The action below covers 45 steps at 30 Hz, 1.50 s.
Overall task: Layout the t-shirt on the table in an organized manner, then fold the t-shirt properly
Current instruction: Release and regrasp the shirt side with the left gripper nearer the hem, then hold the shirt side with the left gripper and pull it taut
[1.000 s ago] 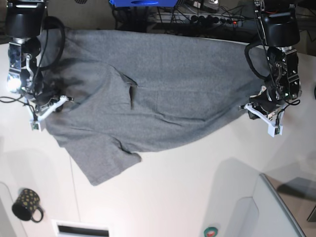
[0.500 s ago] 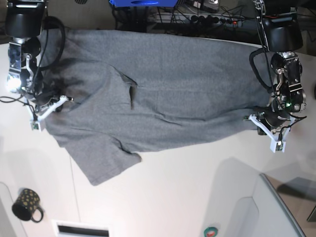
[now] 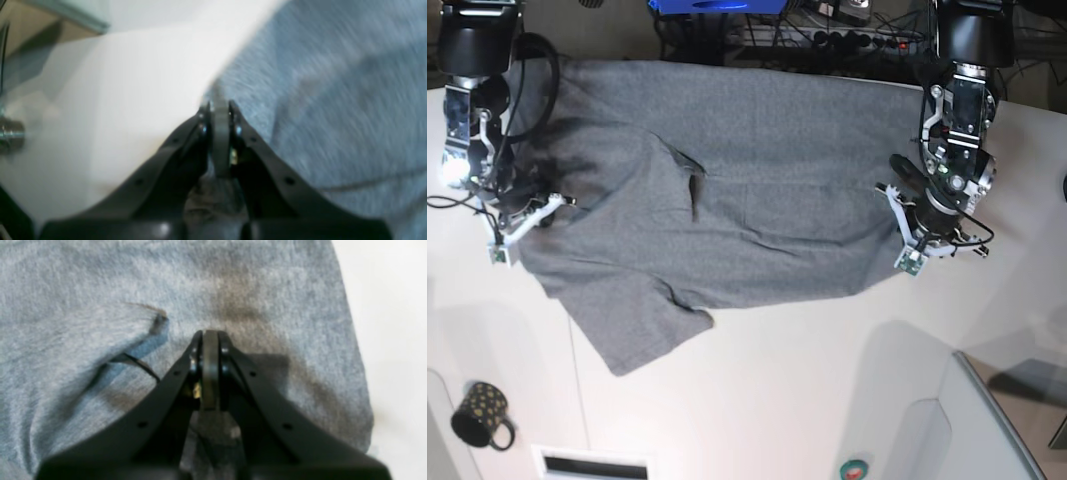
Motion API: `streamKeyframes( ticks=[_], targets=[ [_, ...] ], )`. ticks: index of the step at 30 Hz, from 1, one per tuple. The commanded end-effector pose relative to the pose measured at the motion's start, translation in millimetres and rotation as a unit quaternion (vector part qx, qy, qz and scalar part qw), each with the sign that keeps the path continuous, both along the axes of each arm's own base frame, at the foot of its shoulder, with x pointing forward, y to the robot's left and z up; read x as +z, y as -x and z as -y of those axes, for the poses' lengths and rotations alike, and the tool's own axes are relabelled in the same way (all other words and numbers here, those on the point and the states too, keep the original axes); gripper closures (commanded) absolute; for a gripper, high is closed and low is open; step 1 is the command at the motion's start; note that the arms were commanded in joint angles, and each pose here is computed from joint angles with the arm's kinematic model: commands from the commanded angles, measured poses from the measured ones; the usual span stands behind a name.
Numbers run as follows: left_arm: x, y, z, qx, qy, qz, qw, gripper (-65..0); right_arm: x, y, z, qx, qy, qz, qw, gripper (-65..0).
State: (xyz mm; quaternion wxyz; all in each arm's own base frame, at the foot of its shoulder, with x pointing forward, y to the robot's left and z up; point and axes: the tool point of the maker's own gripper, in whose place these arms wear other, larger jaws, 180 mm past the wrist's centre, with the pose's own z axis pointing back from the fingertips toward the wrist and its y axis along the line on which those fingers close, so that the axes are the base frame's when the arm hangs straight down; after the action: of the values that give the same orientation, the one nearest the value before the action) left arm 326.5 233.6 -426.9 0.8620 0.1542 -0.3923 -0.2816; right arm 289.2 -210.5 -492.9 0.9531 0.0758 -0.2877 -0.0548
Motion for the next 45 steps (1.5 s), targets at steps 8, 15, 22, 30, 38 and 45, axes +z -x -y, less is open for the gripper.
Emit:
streamKeyframes(
  ticks=[8, 15, 22, 30, 38, 45],
  targets=[
    [-5.2, 30.0, 4.8, -0.085, -0.084, 0.016, 0.993, 0.0, 14.7, -17.6, 3.1, 0.0, 0.0, 0.029, 0.9996, -0.2],
    [-21.2, 56.6, 5.3, -0.113, -0.11, -0.009, 0.988, 0.0, 16.4, -20.5, 2.3, 0.0, 0.0, 0.032, 0.9995, -0.3],
    [-25.5, 63.3, 4.8, -0.111, -0.108, -0.017, 0.988, 0.0, 16.0, -20.2, 2.4, 0.0, -0.001, 0.032, 0.9995, -0.6],
    [-20.6, 60.8, 13.6, -0.105, -0.096, -0.006, 0.99, -19.6, 16.0, -20.2, 2.4, 0.0, -0.001, 0.032, 0.9995, -0.6],
    [19.4, 45.5, 20.1, -0.035, 0.0, 0.033, 0.999, -48.7, 9.6, -15.6, 2.7, -0.002, -0.003, 0.021, 0.9998, -0.6],
    [51.2, 20.5, -47.6, 0.164, 0.18, 0.049, 0.969, -50.8, -0.3, -8.5, 5.7, -0.007, -0.004, 0.006, 1.0, -0.6]
  ],
)
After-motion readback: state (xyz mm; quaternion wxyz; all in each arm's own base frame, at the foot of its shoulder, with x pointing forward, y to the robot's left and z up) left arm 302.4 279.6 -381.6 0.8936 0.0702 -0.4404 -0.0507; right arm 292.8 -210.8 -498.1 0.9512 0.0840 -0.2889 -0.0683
